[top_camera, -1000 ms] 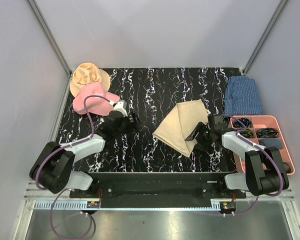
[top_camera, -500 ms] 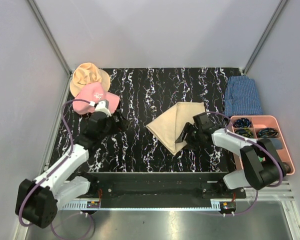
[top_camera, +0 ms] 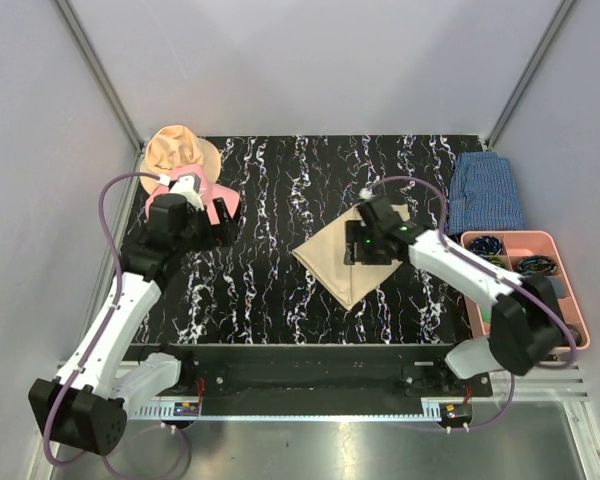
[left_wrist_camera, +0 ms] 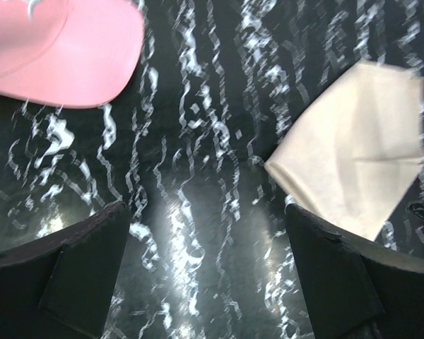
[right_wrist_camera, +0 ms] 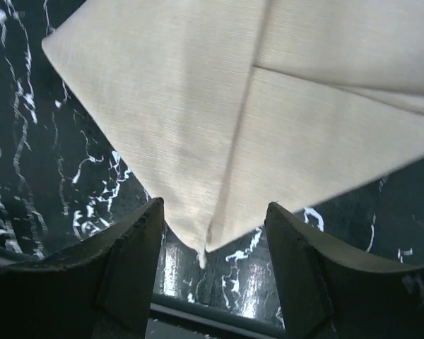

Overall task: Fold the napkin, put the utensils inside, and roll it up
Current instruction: Fold the napkin, then roll the napkin with the utensil

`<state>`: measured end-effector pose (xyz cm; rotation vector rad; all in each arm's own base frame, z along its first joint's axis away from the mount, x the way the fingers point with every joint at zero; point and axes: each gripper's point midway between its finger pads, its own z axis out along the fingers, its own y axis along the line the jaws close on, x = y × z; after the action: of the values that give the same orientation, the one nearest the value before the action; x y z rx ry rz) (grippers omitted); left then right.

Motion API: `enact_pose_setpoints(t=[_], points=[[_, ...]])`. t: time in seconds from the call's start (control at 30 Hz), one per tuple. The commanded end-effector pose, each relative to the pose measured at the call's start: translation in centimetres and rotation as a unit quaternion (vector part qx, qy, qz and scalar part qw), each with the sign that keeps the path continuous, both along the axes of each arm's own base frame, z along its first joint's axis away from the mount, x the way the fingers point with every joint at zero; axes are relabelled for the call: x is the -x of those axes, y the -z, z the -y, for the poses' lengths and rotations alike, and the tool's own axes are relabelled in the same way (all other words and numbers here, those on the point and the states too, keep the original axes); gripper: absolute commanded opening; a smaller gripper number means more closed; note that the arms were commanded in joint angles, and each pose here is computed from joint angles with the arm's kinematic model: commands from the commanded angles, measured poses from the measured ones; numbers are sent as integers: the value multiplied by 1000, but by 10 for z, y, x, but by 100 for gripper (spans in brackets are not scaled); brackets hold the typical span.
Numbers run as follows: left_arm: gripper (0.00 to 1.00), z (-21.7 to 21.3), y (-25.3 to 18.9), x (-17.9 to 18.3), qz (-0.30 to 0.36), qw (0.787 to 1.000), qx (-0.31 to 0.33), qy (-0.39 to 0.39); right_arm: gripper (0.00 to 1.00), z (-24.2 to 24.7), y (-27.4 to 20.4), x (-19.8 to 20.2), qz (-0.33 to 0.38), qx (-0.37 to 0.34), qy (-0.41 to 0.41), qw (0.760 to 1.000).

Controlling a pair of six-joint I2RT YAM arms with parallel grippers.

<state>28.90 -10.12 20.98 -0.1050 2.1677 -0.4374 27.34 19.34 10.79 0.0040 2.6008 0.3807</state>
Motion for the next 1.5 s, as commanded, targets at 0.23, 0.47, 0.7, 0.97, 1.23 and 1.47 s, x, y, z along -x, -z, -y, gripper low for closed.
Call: enact_pose_setpoints(t=[0.23,0.47,0.7,0.97,1.23,1.47], points=[[93,-6,19,5,-28,999,2,22,64,-96,14,8,72,116,-254,958],[93,-9,26,4,-35,999,4,20,54,-111,39,14,94,197,-283,934],[93,-11,31,4,-38,999,10,20,49,-111,53,12,102,233,-287,923],[93,-12,34,2,-42,999,27,20,47,-113,56,11,103,239,-299,918],[93,-13,35,0,-46,997,50,21,38,-108,71,17,88,247,-306,915],[93,-16,36,-1,-49,997,63,16,36,-103,87,17,75,267,-307,910]])
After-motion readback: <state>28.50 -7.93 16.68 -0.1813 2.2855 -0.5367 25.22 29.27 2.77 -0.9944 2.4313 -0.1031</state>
